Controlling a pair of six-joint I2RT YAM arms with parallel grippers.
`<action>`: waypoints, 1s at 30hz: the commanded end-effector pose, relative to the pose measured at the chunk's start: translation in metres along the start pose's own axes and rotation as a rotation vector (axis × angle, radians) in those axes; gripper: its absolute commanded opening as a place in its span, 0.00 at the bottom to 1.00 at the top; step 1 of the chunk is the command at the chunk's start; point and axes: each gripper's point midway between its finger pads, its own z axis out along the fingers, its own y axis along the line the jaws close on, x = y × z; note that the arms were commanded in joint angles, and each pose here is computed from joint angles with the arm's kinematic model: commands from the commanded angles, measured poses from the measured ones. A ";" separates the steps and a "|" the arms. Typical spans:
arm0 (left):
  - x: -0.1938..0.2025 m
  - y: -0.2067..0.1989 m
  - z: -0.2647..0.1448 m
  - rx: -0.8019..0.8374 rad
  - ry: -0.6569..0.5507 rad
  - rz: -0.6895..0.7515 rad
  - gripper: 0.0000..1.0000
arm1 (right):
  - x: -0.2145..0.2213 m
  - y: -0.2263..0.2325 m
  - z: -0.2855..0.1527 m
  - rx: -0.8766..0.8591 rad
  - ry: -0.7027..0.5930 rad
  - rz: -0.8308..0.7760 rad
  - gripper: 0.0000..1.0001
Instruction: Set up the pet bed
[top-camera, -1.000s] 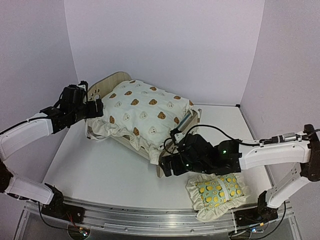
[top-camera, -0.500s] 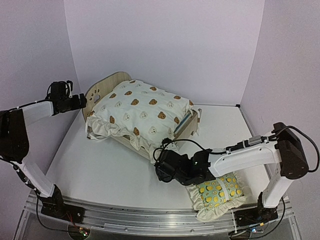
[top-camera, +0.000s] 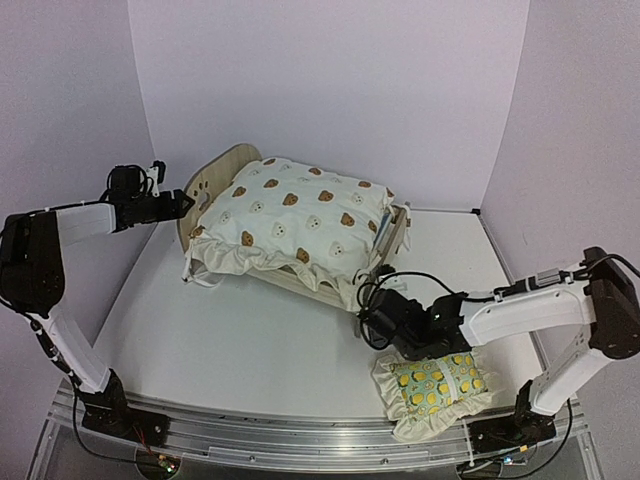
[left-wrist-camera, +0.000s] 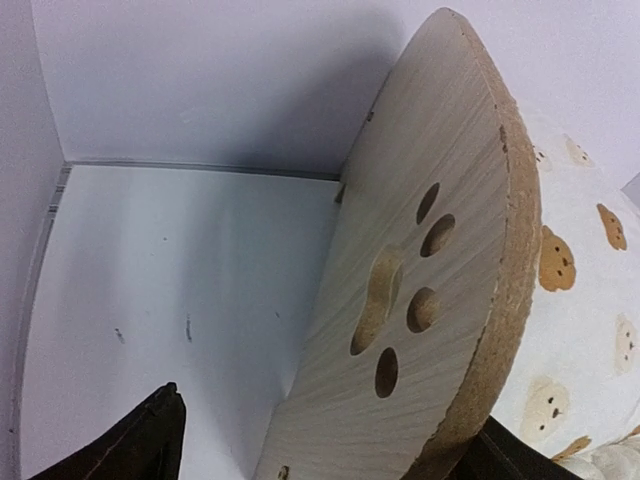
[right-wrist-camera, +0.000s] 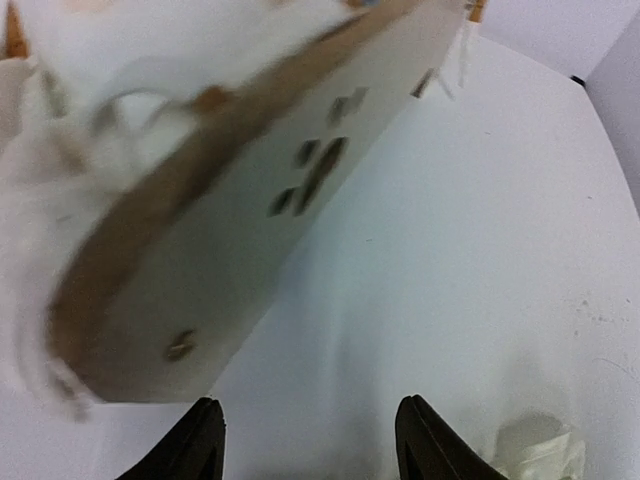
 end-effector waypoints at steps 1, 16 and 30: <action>-0.023 -0.013 -0.010 0.092 -0.058 -0.011 0.79 | -0.009 -0.062 0.004 0.128 -0.022 0.060 0.59; 0.015 -0.077 -0.026 0.093 -0.041 0.043 0.01 | -0.032 -0.070 -0.014 -0.063 -0.016 0.042 0.79; 0.068 -0.123 -0.100 0.172 0.043 -0.160 0.00 | -0.095 0.089 -0.102 -0.851 0.092 -0.085 0.82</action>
